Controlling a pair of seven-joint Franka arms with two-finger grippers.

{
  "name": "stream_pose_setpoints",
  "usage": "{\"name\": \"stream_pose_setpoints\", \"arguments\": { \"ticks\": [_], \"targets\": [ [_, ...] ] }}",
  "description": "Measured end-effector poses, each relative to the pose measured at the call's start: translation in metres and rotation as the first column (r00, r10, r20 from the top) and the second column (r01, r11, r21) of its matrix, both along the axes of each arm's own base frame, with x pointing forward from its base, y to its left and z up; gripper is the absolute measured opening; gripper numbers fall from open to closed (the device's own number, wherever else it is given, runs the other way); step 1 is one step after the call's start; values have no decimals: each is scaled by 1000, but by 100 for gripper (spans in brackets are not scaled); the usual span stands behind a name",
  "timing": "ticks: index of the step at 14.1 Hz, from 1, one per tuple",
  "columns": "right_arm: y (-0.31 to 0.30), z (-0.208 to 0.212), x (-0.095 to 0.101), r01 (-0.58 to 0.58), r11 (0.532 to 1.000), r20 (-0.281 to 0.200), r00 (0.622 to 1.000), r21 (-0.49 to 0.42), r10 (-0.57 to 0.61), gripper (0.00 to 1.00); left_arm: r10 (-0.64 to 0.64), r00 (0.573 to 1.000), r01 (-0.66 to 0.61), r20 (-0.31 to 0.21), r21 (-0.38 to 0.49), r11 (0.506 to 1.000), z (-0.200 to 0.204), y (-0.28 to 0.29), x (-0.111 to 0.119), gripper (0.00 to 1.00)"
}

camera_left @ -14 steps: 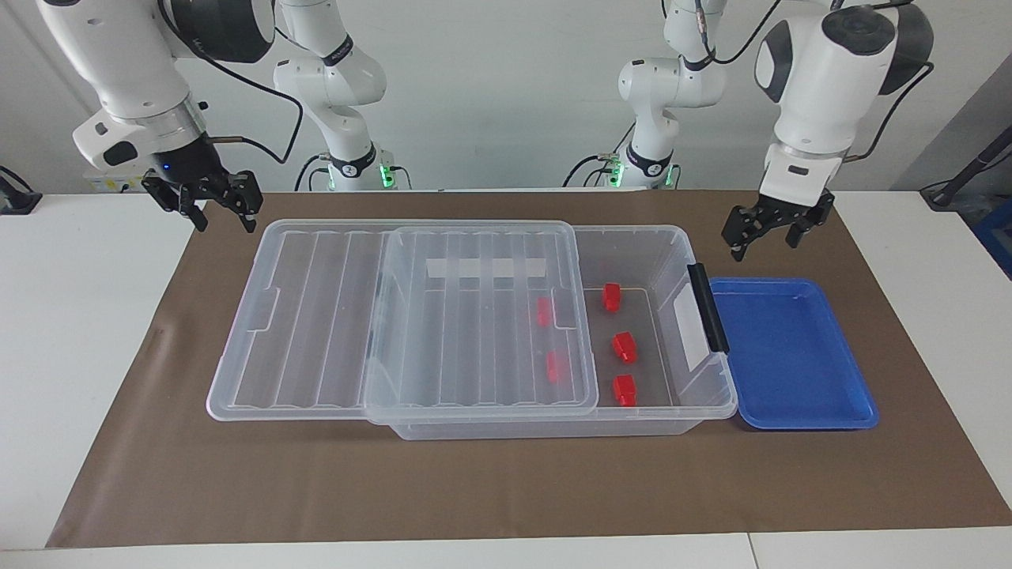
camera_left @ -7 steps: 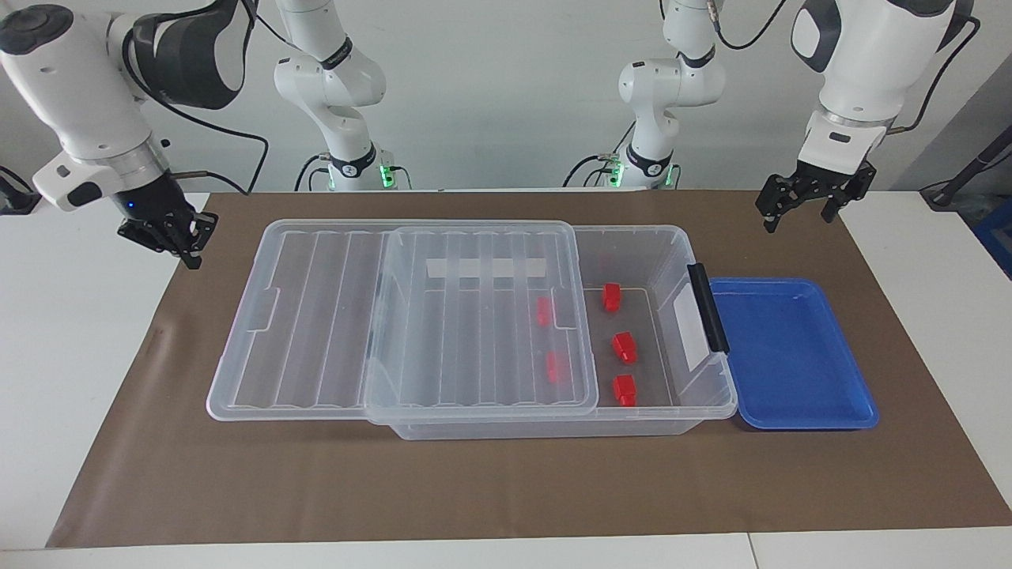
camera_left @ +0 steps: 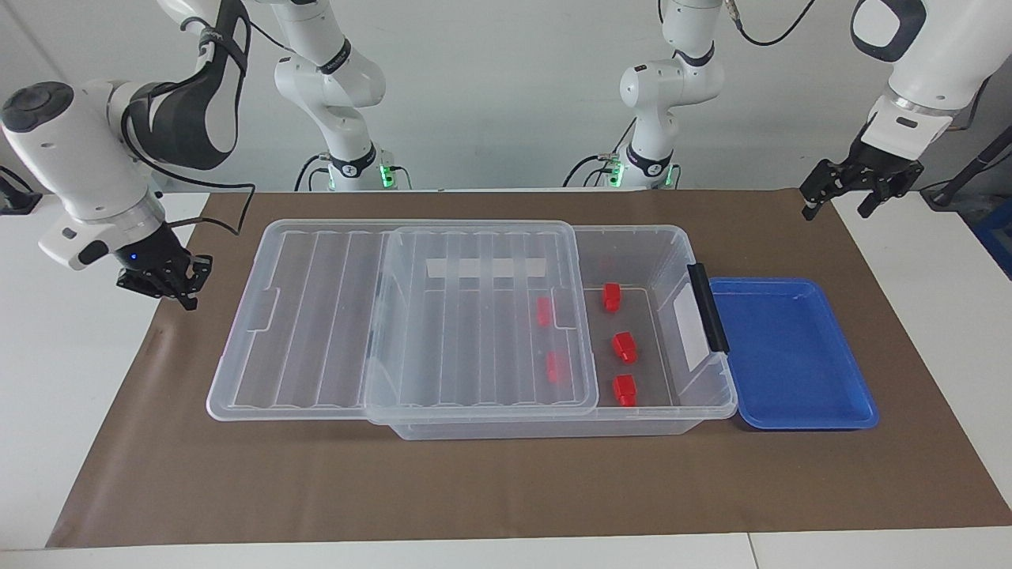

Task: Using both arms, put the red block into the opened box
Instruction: 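Reach the right gripper to the lid handle and grasp it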

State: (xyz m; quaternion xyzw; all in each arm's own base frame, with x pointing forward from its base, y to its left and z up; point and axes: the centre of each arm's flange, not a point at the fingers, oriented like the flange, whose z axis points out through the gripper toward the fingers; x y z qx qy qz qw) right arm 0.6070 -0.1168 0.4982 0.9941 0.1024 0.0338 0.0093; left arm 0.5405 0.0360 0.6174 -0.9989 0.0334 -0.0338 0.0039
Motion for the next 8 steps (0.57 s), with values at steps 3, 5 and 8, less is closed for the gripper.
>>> {"name": "stream_pose_setpoints", "arguments": {
  "ticks": [3,5,8],
  "targets": [
    [5,-15,6,7,999,10,1000,39,-8,1,-33,999,33,13,2,999,-13,-20,2,100],
    [12,-28,9,-1,999,21,1000,39,1,1,-32,999,32,27,-4,999,-15,-21,3,100],
    [24,-39,10,-11,998,12,1000,59,10,1,-27,999,28,39,-22,999,-14,-21,5,100]
  ]
}}
